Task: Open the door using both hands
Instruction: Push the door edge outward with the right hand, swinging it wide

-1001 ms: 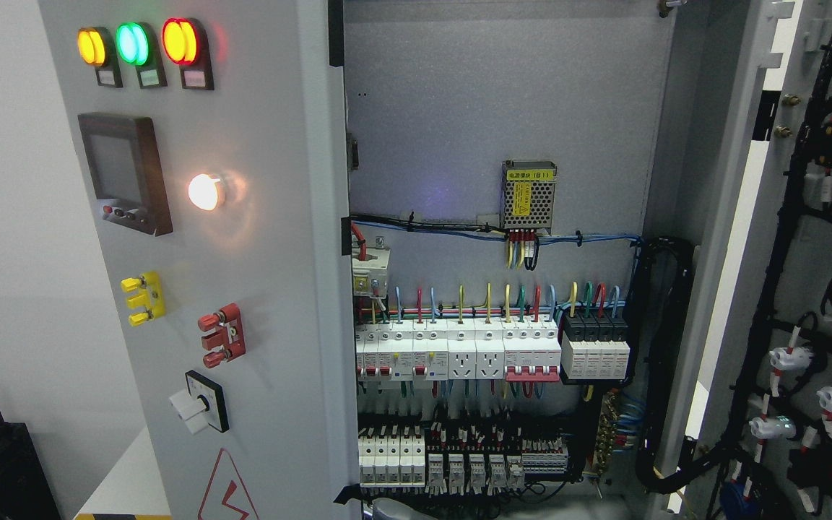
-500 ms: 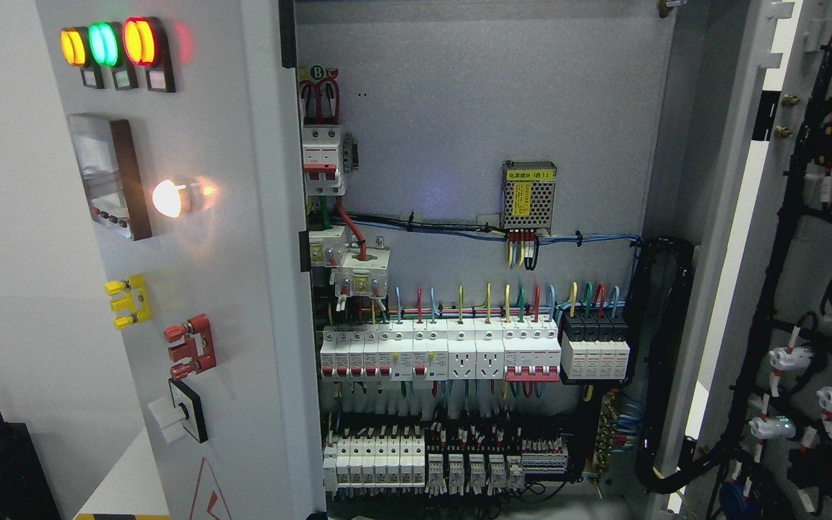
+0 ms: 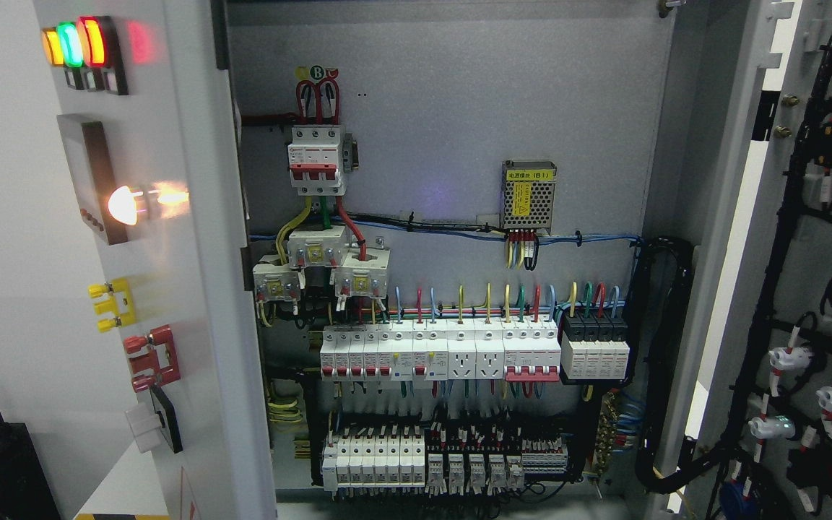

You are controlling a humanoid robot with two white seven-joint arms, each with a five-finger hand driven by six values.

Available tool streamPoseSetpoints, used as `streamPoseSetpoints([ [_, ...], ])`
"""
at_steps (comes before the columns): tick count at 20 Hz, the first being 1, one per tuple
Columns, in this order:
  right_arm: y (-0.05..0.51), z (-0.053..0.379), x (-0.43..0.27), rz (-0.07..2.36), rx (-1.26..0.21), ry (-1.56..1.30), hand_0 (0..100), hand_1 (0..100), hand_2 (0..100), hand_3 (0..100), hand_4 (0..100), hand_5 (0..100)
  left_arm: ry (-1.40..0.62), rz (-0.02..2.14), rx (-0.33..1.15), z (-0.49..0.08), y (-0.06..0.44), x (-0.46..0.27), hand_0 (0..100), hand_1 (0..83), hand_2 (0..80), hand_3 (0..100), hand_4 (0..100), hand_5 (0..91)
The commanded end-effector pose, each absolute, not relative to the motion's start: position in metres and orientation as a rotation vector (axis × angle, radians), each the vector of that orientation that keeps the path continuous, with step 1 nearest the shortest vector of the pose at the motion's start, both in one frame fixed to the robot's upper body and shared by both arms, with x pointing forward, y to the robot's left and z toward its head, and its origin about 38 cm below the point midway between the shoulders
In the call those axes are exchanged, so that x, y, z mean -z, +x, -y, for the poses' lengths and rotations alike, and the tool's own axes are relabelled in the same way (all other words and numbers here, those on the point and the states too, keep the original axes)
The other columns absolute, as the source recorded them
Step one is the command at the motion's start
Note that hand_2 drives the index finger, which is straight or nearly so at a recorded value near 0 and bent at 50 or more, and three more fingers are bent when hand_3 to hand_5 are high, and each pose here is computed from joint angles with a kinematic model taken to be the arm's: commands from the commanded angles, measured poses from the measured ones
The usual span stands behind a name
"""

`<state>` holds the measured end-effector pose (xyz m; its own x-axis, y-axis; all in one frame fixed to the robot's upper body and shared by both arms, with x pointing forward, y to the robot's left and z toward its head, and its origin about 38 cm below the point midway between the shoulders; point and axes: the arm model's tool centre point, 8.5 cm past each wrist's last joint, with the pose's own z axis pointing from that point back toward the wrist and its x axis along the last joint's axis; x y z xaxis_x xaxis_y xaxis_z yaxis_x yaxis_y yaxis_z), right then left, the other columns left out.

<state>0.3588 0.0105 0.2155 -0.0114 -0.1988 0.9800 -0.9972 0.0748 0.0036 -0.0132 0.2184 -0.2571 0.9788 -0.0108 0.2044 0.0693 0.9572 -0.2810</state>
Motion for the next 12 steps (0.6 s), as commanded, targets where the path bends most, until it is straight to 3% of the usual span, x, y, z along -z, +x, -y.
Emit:
streamPoseSetpoints([
  [1, 0.339, -0.038, -0.213, 1.329, -1.097, 1.343, 11, 0, 0, 0, 0, 0, -0.292, 0.207, 0.042, -0.218, -0.012, 0.257, 0, 0.0, 0.0, 0, 3, 0.0],
  [12, 0.332, -0.061, -0.222, 1.293, -1.132, 1.359, 11, 0, 0, 0, 0, 0, -0.292, 0.207, 0.042, -0.218, -0.012, 0.257, 0, 0.0, 0.0, 0, 3, 0.0],
])
